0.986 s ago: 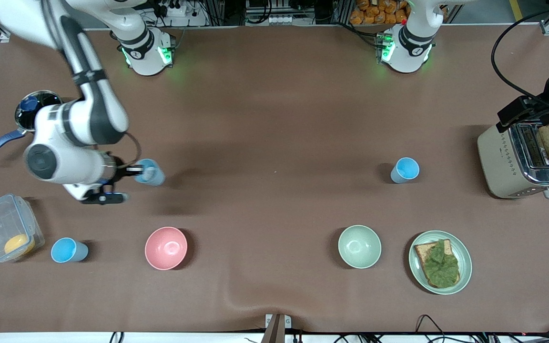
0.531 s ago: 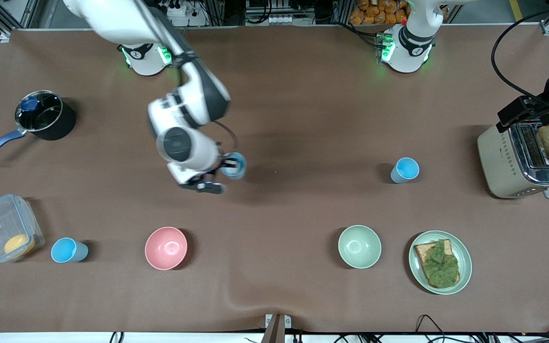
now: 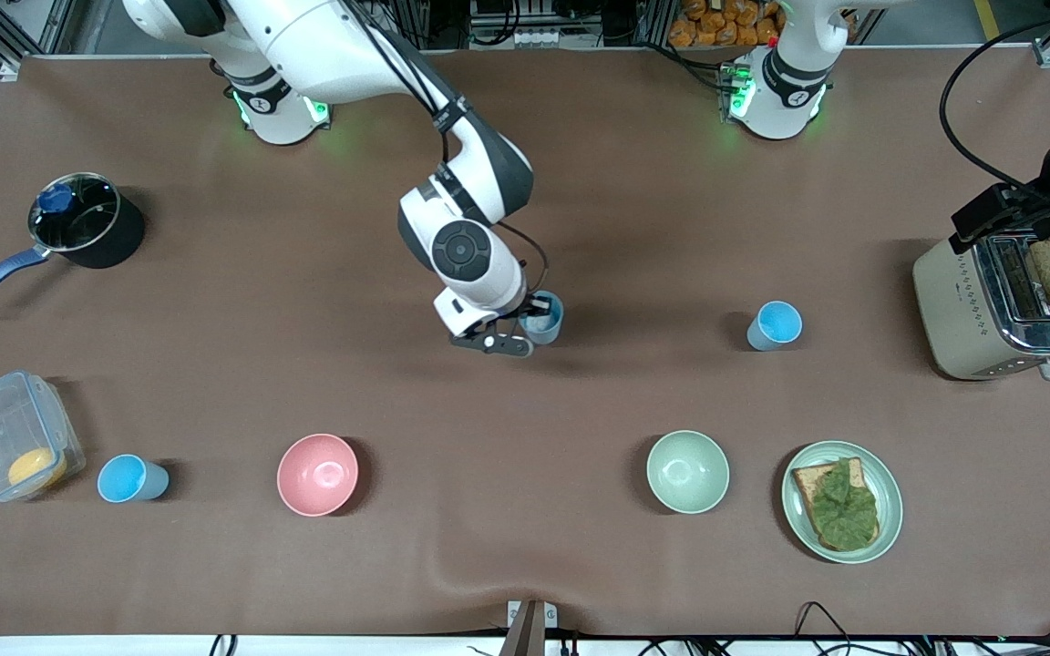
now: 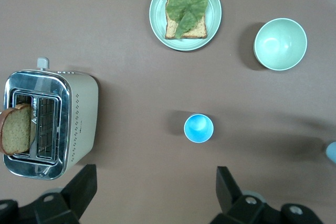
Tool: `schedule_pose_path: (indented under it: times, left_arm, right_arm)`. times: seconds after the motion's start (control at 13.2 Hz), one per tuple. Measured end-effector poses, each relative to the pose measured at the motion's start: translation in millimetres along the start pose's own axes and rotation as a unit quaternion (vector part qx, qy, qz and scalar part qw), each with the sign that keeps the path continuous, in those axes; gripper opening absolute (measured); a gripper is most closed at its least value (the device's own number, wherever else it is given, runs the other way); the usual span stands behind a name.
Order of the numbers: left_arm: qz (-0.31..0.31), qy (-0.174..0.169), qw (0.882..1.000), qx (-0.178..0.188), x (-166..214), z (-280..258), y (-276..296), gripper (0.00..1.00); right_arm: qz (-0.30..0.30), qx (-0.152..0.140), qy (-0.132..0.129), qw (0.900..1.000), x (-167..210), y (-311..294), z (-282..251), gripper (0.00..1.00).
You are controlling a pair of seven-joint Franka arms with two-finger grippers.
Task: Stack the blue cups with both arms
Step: 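Carry the blue cup with the right gripper to the table middle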
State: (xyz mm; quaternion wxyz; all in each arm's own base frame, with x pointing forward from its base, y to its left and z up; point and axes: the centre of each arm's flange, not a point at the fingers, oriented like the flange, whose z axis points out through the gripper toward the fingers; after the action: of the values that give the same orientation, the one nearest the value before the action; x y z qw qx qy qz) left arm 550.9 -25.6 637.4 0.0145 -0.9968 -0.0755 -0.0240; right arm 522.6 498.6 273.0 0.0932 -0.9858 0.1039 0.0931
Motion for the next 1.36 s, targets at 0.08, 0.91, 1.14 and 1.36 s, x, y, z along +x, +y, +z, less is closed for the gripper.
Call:
schedule_pose_path:
  times: [0.08,0.91,1.14,1.36]
  left_arm:
    - [0.000,0.000,1.000,0.000,0,0,0,1.00]
    - [0.019,0.001,1.000,-0.001,-5,-1,21,1.00]
    - [0.023,0.001,1.000,-0.001,-6,-1,25,1.00]
    - [0.031,0.001,1.000,-0.001,-8,-2,33,1.00]
  right_arm:
    - [-0.001,0.007,-0.001,1.000,-6,-7,1,0.02]
    - [-0.007,0.049,0.019,0.999,-36,-41,53,0.03]
    - [0.001,0.058,0.013,0.998,-36,-43,50,0.28]
    - [-0.001,0.063,0.015,0.998,-37,-47,46,0.65]
